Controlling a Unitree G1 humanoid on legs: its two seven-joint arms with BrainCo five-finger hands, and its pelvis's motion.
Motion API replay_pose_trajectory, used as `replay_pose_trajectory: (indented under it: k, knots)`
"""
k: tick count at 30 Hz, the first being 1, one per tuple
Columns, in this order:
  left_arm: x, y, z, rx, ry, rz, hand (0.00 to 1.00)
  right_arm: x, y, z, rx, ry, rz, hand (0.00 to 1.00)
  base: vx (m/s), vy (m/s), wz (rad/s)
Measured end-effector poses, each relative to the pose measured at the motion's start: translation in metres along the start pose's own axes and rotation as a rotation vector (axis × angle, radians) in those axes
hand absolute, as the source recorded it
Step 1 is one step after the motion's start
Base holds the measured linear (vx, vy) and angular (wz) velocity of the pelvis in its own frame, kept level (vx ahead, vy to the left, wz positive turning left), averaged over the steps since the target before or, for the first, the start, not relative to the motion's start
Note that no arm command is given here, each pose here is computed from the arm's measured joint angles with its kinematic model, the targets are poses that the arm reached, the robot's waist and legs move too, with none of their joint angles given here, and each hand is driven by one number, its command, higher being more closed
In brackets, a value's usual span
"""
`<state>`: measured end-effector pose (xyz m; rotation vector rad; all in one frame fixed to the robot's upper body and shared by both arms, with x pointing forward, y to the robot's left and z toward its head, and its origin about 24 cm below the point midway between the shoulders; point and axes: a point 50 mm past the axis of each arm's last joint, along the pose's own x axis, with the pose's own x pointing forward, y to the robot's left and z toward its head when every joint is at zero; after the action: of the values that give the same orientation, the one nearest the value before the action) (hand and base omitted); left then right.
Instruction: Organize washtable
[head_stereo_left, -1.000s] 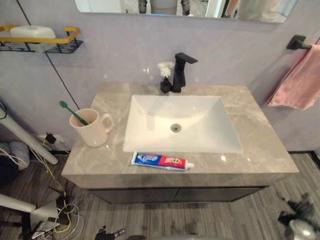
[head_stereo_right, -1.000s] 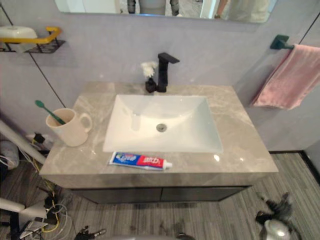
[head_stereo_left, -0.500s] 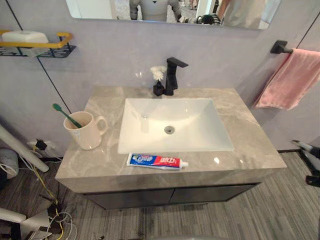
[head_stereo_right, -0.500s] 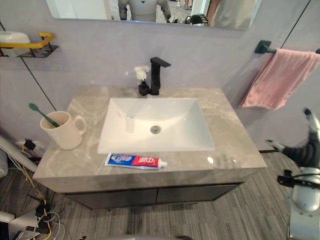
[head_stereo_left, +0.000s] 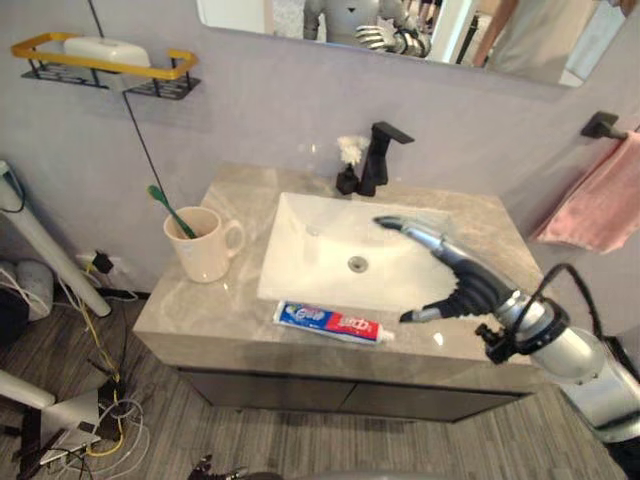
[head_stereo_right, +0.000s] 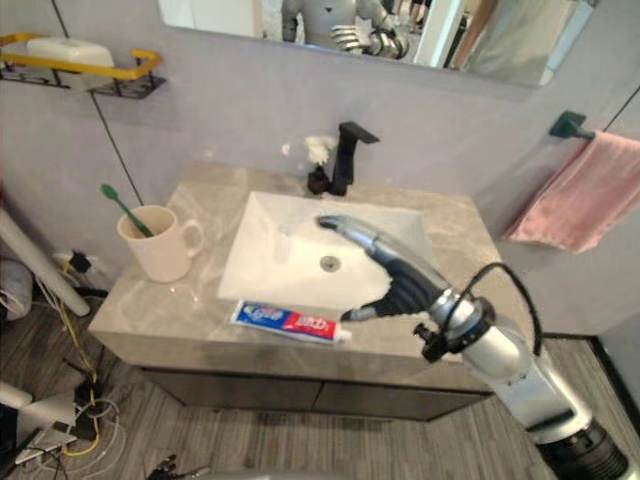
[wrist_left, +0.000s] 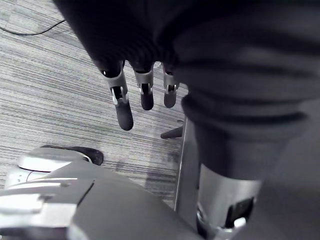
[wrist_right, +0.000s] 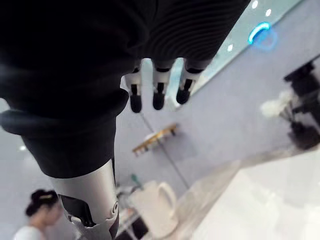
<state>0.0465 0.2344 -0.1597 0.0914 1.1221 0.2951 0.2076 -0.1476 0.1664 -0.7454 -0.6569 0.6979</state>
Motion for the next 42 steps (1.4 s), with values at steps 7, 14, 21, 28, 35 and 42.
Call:
replay_pose_trajectory:
  k: [7, 14, 21, 28, 35, 42]
  knots:
    - [0.003, -0.003, 0.006, 0.011, -0.004, -0.011, 0.00, 0.001, 0.020, -0.007, 0.083, 0.049, 0.077, 0.00, -0.01, -0.003, 0.02]
    - [0.004, -0.004, 0.009, 0.042, -0.005, -0.021, 0.00, -0.003, 0.069, -0.029, 0.239, 0.242, -0.025, 0.00, -0.01, -0.001, 0.00]
    - [0.006, -0.005, 0.011, 0.053, 0.009, -0.011, 0.00, 0.003, 0.107, -0.033, 0.310, 0.395, -0.190, 0.00, 0.00, -0.002, 0.01]
    - [0.008, -0.002, 0.015, 0.058, 0.010, 0.005, 0.00, 0.008, 0.117, -0.037, 0.246, 0.482, -0.222, 0.00, -0.02, -0.001, 0.01]
    - [0.008, 0.000, 0.017, 0.058, 0.005, 0.024, 0.00, 0.011, 0.118, -0.037, 0.134, 0.529, -0.222, 0.00, 0.00, 0.000, 0.00]
    - [0.008, 0.001, 0.018, 0.057, 0.002, 0.028, 0.00, 0.011, 0.119, -0.040, 0.101, 0.567, -0.216, 0.00, 0.01, 0.003, -0.03]
